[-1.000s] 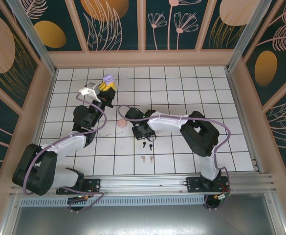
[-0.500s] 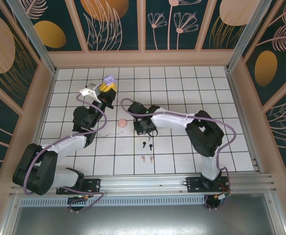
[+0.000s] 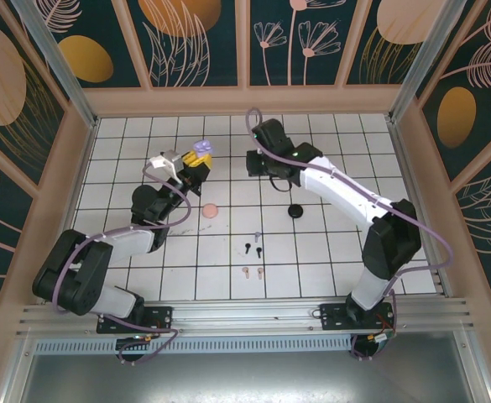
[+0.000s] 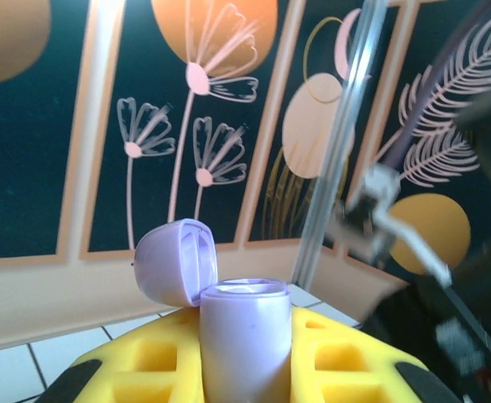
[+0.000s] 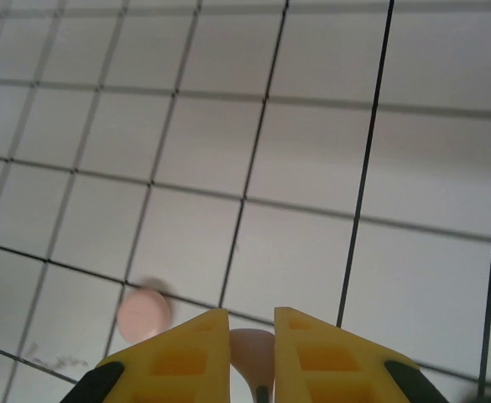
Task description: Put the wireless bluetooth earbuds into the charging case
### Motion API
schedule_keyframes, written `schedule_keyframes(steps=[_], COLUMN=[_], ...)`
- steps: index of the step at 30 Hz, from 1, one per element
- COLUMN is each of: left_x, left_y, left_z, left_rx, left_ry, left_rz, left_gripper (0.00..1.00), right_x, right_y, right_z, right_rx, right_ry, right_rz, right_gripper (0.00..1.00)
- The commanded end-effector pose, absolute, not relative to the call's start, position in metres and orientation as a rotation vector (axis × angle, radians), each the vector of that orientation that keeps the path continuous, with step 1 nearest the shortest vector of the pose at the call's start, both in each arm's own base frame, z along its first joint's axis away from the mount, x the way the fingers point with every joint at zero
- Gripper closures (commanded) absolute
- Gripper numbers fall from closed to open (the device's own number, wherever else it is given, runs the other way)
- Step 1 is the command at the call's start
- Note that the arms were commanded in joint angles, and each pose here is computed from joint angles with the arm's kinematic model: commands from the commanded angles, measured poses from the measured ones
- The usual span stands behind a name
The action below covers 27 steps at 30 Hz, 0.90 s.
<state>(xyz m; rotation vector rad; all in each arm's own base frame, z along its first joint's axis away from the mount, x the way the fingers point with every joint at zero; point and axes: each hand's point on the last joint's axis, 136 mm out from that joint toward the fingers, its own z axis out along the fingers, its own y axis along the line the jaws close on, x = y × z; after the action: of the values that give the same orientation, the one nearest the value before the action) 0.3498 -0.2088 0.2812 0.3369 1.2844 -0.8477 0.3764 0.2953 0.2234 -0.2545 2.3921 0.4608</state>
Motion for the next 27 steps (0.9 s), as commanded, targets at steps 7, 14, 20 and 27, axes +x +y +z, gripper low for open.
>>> schedule_keyframes(steps=[7, 14, 20, 27], left_x=[0.342, 0.335, 0.334, 0.338], left_y=[-0.225, -0.246, -0.262, -0.270], left_z=[0.317, 0.329, 0.339, 0.340], left_rx=[0.480, 0.556, 0.548, 0.513], left_ry=[1.102, 0.988, 0.896, 0.824], left_rz=[-0.818, -0.713, -0.699, -0.729], left_gripper=[1.00, 1.00, 1.00, 1.00], right_x=[0.380, 0.355, 0.335, 0.322], right_y=[0.301, 0.306, 0.309, 0.311], right_z=[0.355, 0.417, 0.437, 0.432], right_rx=[-0.385, -0.465, -0.526, -0.569], right_ry=[2.029, 1.798, 1.682, 1.644], right_rz=[0.588, 0.737, 0.829, 0.881], right_gripper=[0.84, 0.84, 0.84, 0.84])
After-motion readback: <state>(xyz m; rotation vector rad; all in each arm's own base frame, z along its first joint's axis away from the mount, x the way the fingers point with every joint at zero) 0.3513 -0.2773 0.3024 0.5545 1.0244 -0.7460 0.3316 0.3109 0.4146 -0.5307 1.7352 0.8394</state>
